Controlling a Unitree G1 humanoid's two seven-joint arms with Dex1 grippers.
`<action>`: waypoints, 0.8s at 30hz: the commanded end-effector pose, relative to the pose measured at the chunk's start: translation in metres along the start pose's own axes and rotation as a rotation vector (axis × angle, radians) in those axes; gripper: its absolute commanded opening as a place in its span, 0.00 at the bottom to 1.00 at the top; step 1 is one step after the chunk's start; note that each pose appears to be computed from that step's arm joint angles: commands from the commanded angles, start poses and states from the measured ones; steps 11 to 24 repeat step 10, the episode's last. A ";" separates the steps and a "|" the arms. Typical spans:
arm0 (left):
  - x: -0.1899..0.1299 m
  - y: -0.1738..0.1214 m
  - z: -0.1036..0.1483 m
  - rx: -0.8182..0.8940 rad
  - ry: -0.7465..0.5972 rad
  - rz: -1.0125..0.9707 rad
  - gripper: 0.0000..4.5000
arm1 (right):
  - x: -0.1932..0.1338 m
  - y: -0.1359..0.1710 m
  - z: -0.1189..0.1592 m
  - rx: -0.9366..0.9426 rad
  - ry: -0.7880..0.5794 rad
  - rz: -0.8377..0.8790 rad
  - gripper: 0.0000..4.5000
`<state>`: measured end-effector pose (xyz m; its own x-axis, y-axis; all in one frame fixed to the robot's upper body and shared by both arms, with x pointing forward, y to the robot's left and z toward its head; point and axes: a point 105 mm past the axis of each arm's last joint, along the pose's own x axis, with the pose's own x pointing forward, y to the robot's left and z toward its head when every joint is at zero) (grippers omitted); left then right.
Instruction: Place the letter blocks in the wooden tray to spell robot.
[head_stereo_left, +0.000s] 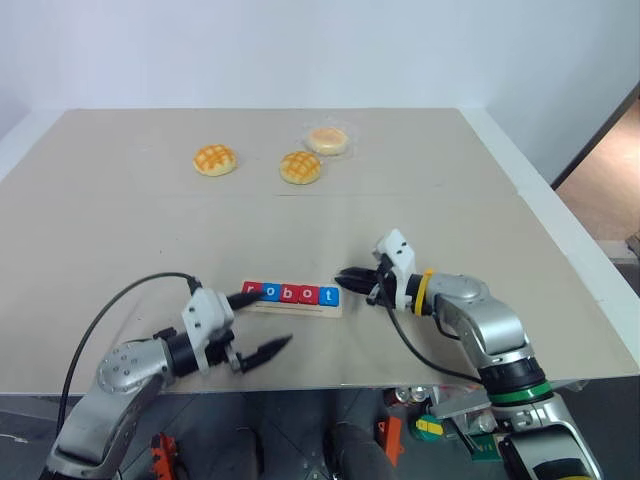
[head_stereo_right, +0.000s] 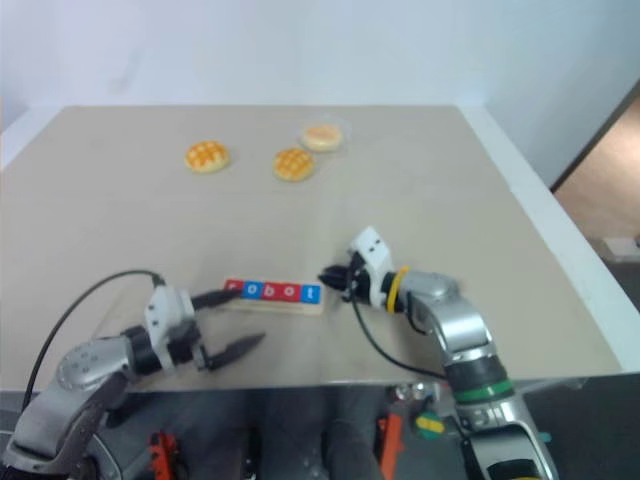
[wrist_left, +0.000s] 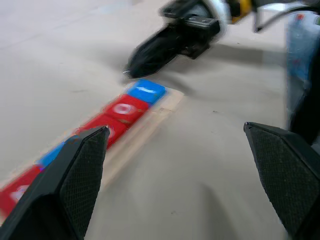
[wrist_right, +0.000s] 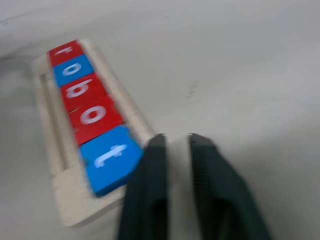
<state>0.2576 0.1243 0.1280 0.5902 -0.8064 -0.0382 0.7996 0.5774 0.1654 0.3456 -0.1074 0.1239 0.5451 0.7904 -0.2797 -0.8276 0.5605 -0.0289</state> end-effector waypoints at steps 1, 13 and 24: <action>-0.015 0.043 0.010 0.032 0.001 0.177 1.00 | -0.027 -0.020 0.021 -0.008 -0.068 -0.010 0.52; -0.052 0.105 0.013 0.083 0.095 0.362 1.00 | -0.082 -0.032 0.007 -0.002 -0.007 0.033 0.99; -0.052 0.105 0.013 0.083 0.095 0.362 1.00 | -0.082 -0.032 0.007 -0.002 -0.007 0.033 0.99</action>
